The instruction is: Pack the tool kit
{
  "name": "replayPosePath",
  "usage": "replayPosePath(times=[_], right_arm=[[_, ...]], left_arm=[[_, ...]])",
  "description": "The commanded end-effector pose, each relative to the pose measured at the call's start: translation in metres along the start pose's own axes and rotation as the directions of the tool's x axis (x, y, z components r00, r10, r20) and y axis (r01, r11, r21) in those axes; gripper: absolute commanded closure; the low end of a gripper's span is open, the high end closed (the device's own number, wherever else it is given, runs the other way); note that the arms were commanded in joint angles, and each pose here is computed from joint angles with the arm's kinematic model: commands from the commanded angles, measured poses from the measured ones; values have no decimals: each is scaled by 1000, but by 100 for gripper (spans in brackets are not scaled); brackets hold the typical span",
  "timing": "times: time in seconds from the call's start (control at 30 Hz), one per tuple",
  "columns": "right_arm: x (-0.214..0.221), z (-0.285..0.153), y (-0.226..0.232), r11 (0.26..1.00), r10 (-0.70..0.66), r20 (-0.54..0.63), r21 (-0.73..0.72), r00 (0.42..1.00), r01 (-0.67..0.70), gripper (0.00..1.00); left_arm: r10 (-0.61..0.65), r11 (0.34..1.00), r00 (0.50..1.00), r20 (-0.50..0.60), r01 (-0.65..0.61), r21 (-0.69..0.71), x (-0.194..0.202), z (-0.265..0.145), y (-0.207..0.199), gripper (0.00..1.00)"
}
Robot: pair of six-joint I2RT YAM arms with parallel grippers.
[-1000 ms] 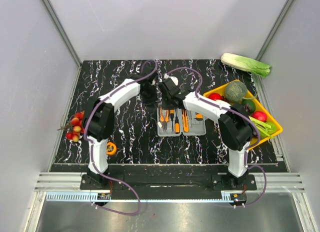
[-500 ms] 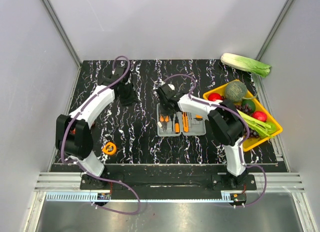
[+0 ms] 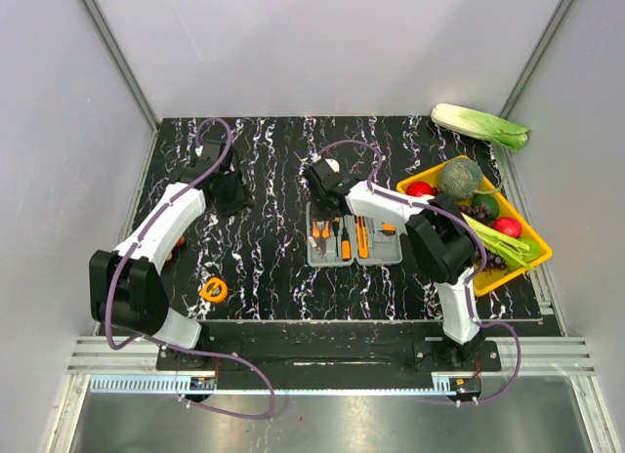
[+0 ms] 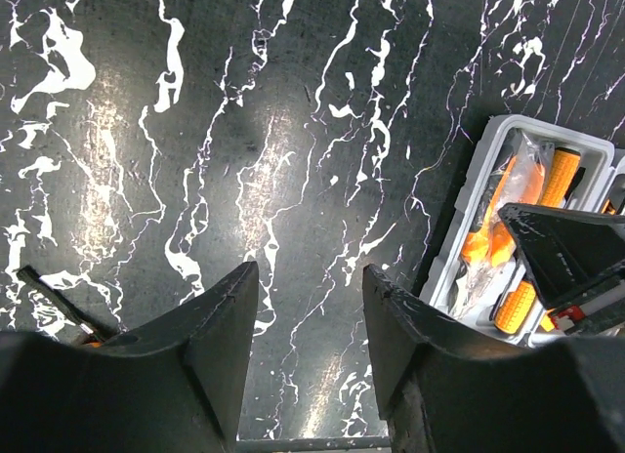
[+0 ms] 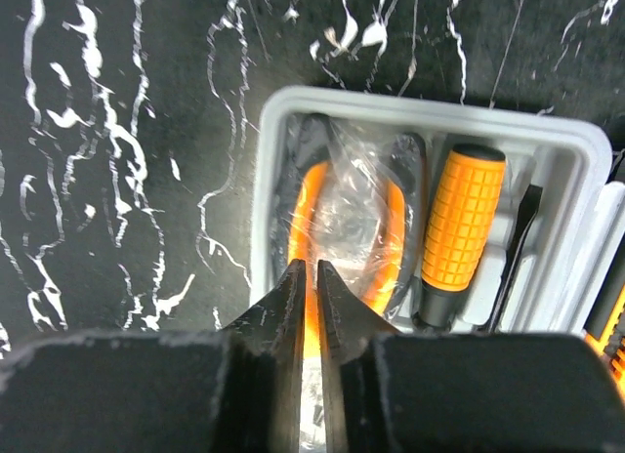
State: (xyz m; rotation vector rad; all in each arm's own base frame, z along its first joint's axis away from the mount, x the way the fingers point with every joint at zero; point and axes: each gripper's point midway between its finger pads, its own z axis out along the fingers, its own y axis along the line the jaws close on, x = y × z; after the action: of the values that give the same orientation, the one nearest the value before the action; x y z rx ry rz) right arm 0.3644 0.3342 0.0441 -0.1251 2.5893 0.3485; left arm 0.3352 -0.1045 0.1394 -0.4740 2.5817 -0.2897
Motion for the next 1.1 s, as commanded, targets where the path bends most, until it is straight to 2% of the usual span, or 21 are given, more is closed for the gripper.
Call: replayPosePath(times=[0.0,0.4,0.6,0.8,0.93,1.07], right_arm=[[-45,-37,26,998,-13,131,-55,991,21,84],[-1,6,18,999,-28,-28,-32,999,27,85],[26,23,9,999,-33,-113,-20,993,31,91],[47,30,-6,999,-30,-174,26,984,35,100],[65,37,-19,997,-35,-226,66,974,51,100],[78,41,-27,994,-29,-262,97,965,56,100]], left_arm=[[-6,1000,998,58,7,-10,-10,-8,8,49],[-29,999,999,23,29,-40,7,-7,30,44],[-36,997,999,-29,34,-63,32,-6,43,42],[-65,987,992,-112,47,-156,69,-4,73,38],[-96,974,986,-140,64,-216,87,-6,89,32],[-127,965,980,-155,85,-250,98,-8,97,21]])
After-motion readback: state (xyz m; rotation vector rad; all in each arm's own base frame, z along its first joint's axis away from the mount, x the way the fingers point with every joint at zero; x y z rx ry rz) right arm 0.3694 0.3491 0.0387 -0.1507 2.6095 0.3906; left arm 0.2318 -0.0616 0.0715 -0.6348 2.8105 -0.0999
